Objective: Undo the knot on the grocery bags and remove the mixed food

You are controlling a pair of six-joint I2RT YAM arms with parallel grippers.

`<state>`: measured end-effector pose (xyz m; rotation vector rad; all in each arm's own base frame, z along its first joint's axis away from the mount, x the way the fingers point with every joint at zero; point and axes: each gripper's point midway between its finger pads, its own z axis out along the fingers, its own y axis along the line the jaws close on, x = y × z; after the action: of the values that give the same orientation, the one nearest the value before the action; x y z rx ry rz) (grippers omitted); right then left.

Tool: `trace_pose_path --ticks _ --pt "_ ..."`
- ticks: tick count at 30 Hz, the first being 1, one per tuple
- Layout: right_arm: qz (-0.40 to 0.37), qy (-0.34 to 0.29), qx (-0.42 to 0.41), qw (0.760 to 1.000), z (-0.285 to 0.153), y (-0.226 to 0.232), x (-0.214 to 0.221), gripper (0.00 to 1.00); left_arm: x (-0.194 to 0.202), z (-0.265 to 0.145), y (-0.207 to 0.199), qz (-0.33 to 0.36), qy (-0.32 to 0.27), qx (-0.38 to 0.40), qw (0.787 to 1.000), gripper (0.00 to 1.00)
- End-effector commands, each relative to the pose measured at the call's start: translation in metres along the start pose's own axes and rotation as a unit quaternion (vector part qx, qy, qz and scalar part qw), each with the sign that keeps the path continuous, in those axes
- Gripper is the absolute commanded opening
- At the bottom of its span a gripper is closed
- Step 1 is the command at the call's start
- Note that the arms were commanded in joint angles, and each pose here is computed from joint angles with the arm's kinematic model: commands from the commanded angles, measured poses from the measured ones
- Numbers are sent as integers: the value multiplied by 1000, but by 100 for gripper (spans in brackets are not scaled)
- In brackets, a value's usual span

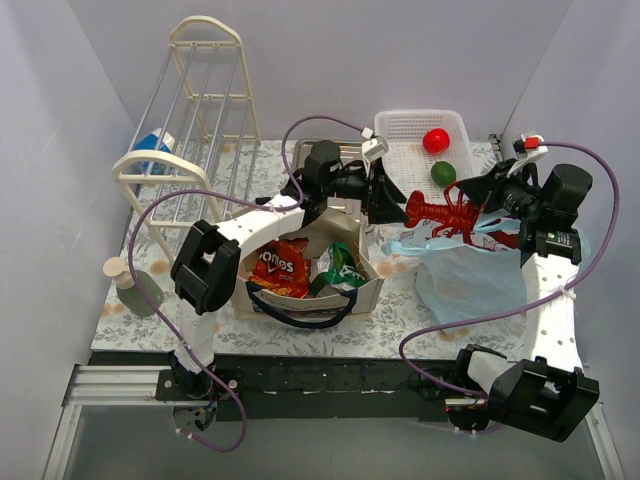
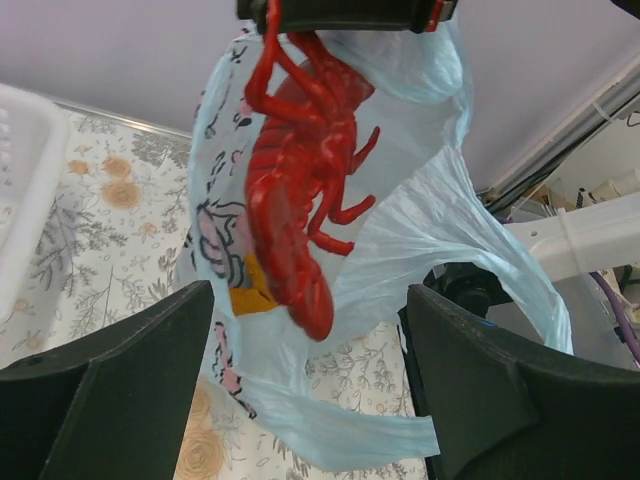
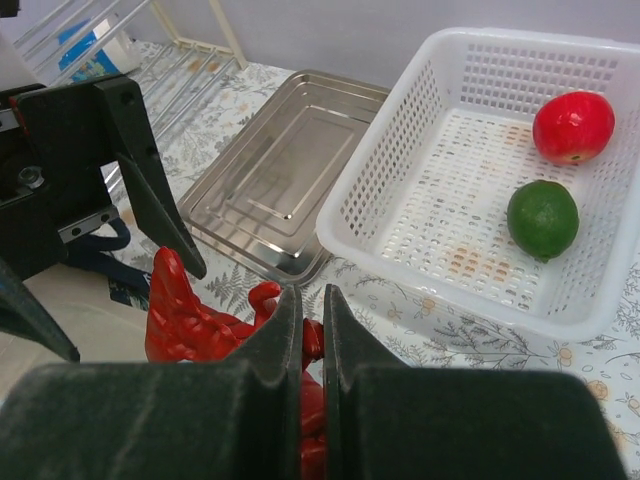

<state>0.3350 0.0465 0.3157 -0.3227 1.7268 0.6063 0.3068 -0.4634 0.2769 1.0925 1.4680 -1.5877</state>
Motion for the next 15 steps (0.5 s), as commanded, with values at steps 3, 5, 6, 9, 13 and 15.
trace_pose_path --ticks 3,5,6,9,13,15 --pt "-8 -24 -27 999 2 8 -11 1 -3 20 -16 -11 -15 19 1000 65" --pt "-10 -22 -32 999 2 10 -11 1 0 25 -4 -54 -26 -3 998 47" --pt "-5 -21 -31 999 2 9 -9 1 0 26 -3 -56 -26 0 998 45" --pt "-4 -25 -30 999 2 11 -9 1 9 29 2 -58 -19 -5 998 40" --pt "-3 -23 -32 999 0 14 -7 1 16 28 7 -64 -10 -15 998 9" --pt "-6 -15 -40 999 0 17 -2 1 12 28 4 -62 -13 -14 998 0"
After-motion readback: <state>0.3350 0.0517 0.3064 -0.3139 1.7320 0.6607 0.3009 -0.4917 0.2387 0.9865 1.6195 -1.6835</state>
